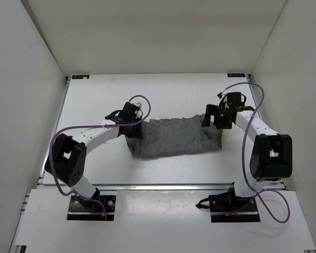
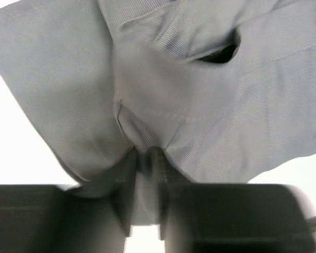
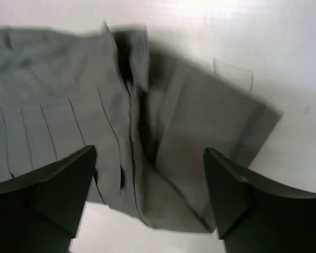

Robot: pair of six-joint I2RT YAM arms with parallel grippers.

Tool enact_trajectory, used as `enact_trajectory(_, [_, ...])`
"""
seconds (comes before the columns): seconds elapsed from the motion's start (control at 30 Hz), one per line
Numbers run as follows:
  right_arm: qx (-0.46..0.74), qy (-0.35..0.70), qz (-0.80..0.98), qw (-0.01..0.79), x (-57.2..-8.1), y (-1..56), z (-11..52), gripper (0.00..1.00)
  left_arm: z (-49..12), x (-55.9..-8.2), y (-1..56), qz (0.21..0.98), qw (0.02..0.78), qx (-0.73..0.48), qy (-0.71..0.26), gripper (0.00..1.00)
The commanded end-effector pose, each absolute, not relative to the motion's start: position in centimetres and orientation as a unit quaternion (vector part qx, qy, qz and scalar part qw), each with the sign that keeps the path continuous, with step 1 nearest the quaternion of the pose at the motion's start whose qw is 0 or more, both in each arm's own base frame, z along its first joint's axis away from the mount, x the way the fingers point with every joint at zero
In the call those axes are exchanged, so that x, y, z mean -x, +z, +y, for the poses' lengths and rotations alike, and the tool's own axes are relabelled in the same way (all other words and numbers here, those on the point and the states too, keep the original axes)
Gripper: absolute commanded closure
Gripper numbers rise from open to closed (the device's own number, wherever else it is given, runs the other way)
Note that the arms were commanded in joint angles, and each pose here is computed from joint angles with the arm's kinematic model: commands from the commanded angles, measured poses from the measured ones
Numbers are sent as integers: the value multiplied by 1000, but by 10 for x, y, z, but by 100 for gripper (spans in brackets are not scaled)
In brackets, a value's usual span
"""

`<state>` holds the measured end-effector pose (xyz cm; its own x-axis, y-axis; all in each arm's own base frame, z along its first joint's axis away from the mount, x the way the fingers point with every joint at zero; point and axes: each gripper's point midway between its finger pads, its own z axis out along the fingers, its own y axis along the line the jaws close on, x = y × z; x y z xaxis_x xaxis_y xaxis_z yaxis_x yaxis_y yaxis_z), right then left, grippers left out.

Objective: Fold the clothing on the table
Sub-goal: Fold the skirt

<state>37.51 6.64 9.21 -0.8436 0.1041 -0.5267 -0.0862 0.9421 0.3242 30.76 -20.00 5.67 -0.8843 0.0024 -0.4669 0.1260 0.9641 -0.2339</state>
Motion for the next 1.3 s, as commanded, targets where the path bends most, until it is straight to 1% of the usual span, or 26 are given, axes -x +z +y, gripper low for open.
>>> enact_trajectory(0.0, [-7, 167, 947, 274, -344, 87, 60, 16, -190, -324, 91, 947, 291, -5, -138, 65])
enact_trajectory(0.03, [-7, 171, 946, 276, -339, 89, 61, 11, -188, -328, 95, 944, 297, -3, -143, 62])
enact_trajectory(0.13, [-27, 175, 944, 277, -328, 84, 54, 9, -178, -333, 101, 945, 297, -3, -138, 50])
enact_trajectory(0.17, [-21, 171, 945, 278, -324, 82, 55, 8, -175, -334, 99, 946, 297, -1, -134, 43])
enact_trajectory(0.2, [-25, 167, 946, 278, -321, 79, 54, 6, -176, -332, 99, 946, 296, -5, -133, 38])
enact_trajectory(0.23, [-19, 161, 943, 289, -325, 84, 54, 5, -175, -331, 97, 947, 293, -9, -131, 36])
enact_trajectory(0.37, [-21, 146, 945, 293, -325, 78, 50, 3, -183, -320, 90, 947, 290, -12, -141, 36])
enact_trajectory(0.43, [-20, 154, 947, 282, -323, 68, 53, 3, -187, -317, 86, 947, 284, -14, -148, 40])
enact_trajectory(0.5, [-24, 165, 949, 267, -321, 60, 55, 3, -191, -317, 83, 949, 274, -17, -155, 42])
enact_trajectory(0.63, [-27, 147, 955, 256, -323, 48, 50, 2, -189, -318, 87, 950, 276, -23, -146, 42])
enact_trajectory(0.73, [-17, 135, 959, 250, -322, 42, 53, 4, -189, -323, 90, 947, 284, -22, -148, 44])
enact_trajectory(0.83, [-24, 127, 961, 244, -322, 37, 49, 6, -188, -321, 85, 950, 276, -26, -141, 46])
enact_trajectory(1.03, [-21, 123, 967, 221, -319, 22, 48, 22, -197, -318, 69, 957, 257, -44, -132, 48])
enact_trajectory(1.13, [-18, 119, 970, 211, -318, 17, 51, 35, -200, -316, 58, 961, 241, -48, -124, 51])
enact_trajectory(1.17, [-18, 118, 971, 205, -316, 14, 51, 44, -200, -314, 53, 964, 232, -48, -119, 54])
enact_trajectory(1.2, [-17, 118, 974, 194, -312, 10, 52, 51, -200, -315, 50, 965, 229, -50, -117, 56])
enact_trajectory(1.23, [-20, 111, 973, 202, -318, 11, 49, 55, -199, -314, 46, 967, 223, -49, -115, 63])
enact_trajectory(1.27, [-17, 115, 973, 201, -318, 13, 53, 61, -200, -313, 42, 968, 219, -44, -115, 74])
